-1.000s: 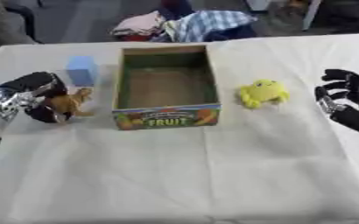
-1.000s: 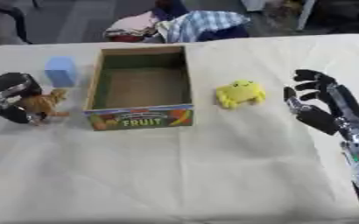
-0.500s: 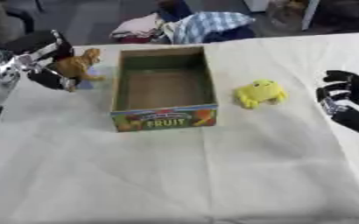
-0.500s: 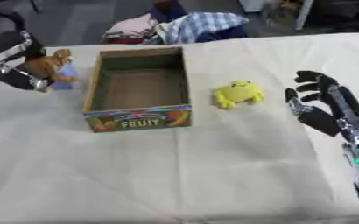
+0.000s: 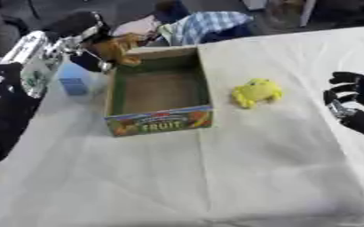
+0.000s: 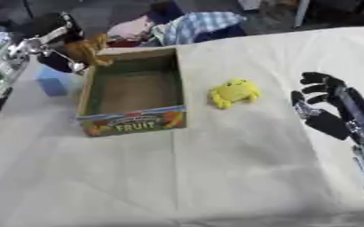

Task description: Pick up objects on the table and place them in the box.

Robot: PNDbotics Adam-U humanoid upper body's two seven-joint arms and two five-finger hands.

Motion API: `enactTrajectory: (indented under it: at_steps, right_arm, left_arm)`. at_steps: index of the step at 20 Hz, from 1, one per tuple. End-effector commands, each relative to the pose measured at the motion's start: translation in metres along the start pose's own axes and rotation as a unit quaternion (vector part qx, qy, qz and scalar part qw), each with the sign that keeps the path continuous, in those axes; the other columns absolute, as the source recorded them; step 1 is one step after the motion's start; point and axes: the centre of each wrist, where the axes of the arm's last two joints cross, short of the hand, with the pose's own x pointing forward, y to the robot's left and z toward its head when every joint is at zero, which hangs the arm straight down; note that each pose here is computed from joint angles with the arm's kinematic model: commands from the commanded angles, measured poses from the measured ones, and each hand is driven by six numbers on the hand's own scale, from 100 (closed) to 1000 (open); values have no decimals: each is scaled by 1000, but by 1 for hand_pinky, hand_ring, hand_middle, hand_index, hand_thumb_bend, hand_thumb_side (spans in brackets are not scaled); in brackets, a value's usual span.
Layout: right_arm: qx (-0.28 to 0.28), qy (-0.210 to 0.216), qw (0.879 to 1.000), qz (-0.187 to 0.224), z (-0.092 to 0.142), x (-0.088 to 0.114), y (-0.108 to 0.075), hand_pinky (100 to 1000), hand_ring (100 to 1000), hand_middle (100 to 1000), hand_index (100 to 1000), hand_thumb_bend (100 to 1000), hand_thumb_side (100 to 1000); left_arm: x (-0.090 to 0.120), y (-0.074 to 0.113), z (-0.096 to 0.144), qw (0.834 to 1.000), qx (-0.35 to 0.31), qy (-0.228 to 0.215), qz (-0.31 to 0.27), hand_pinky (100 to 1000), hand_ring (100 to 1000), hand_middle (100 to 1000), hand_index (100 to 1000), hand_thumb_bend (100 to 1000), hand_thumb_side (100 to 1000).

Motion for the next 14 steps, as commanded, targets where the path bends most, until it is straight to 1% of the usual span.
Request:
enactTrajectory:
  at_steps: [1,6,8,9,10,13,14]
  right_arm:
    - [3,-19,1000,6,-7,9,-6,669,766,772,878,186,486]
    - [6,-21,1000,2,-8,10,-3,669,765,771,877,183,492]
    - [6,-21,1000,2,-8,10,-3,669,765,771,877,183,492]
    - [6,-20,1000,1,-8,9,-3,669,765,771,877,183,492]
    - [5,-19,1000,1,-7,9,-3,669,765,770,877,182,492]
    - [3,-16,1000,-1,-6,7,-3,668,765,770,877,182,494]
    - [3,-15,1000,-1,-5,7,-3,669,765,770,877,182,492]
  left_arm:
    - [8,4,-11,1000,18,1,-16,618,427,295,403,354,100]
    - [20,-23,-20,1000,-12,-6,-27,629,450,327,433,375,100]
    - [21,-34,-20,999,-37,-11,-30,645,476,361,465,407,100]
    - [21,-38,-20,998,-52,-14,-31,645,476,361,465,407,100]
    - [21,-44,-20,997,-75,-18,-31,658,509,407,510,440,100]
    - [17,-53,-18,991,-130,-25,-22,672,530,441,543,470,100]
    - [16,-53,-17,989,-144,-29,-16,689,554,480,588,523,135]
